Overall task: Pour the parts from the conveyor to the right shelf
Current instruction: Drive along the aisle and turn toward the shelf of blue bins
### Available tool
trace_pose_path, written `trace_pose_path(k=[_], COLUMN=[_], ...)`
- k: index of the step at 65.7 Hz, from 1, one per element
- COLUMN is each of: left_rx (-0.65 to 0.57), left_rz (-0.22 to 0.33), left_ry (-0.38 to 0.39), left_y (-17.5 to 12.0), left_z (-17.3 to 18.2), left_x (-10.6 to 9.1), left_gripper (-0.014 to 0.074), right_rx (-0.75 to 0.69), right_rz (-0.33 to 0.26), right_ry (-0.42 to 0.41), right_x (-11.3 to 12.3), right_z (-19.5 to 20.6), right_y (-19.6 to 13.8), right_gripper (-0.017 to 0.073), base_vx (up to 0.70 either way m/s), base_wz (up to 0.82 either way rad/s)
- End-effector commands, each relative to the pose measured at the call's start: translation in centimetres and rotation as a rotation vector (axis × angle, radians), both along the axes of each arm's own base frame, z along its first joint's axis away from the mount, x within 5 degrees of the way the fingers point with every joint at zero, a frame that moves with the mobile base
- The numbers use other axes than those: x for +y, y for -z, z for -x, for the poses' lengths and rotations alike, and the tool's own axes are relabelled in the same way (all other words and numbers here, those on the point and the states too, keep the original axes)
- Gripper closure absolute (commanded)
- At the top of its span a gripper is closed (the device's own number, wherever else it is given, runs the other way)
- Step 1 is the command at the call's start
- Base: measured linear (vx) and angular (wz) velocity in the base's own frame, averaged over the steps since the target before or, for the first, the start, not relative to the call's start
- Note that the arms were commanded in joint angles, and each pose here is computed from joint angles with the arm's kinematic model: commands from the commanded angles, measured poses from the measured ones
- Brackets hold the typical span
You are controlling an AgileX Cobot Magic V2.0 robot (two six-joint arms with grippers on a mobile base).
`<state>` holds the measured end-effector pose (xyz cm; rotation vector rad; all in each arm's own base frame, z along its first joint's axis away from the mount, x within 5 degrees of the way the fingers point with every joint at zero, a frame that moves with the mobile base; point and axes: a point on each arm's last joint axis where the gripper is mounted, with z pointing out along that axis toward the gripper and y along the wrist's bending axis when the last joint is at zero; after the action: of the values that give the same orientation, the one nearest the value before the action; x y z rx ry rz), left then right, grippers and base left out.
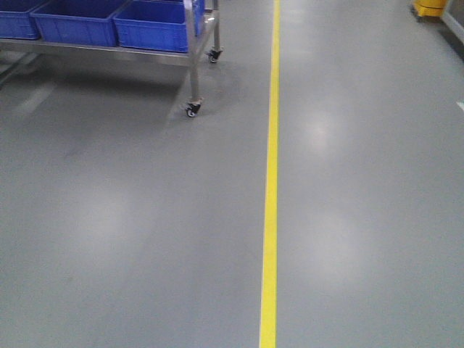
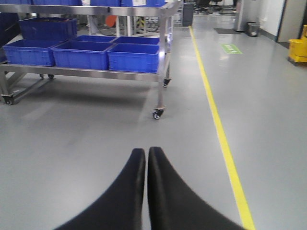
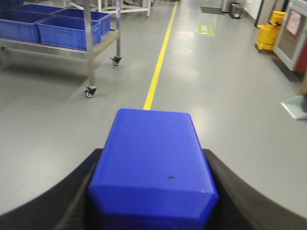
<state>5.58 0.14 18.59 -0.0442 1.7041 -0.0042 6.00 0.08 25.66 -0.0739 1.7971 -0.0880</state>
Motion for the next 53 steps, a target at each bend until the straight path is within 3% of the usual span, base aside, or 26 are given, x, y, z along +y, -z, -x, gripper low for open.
trace_pose_path(k=[1, 37, 53], left_rx=[-0.109, -0.109, -0.109], left_rz=[0.014, 0.014, 0.014], left_ry=[0.005, 0.005, 0.005], left_y=[-1.42, -1.42, -1.42], left_z=[0.09, 0.09, 0.09], left_x=[-0.04, -0.04, -0.04], left_gripper=[0.06, 0.06, 0.06], right_rx=[-0.099, -0.099, -0.099], right_rz=[0.009, 0.009, 0.01], right_ry=[0.014, 0.014, 0.015], right_x=[-0.13, -0.13, -0.13], right_z=[-0.12, -0.12, -0.12], right_y=[-1.64, -1.64, -1.64], right_gripper=[0.0564, 0.0564, 0.0564], base_vx=[0.83, 0.79, 0.76], base_wz=[0.31, 0.17, 0.43])
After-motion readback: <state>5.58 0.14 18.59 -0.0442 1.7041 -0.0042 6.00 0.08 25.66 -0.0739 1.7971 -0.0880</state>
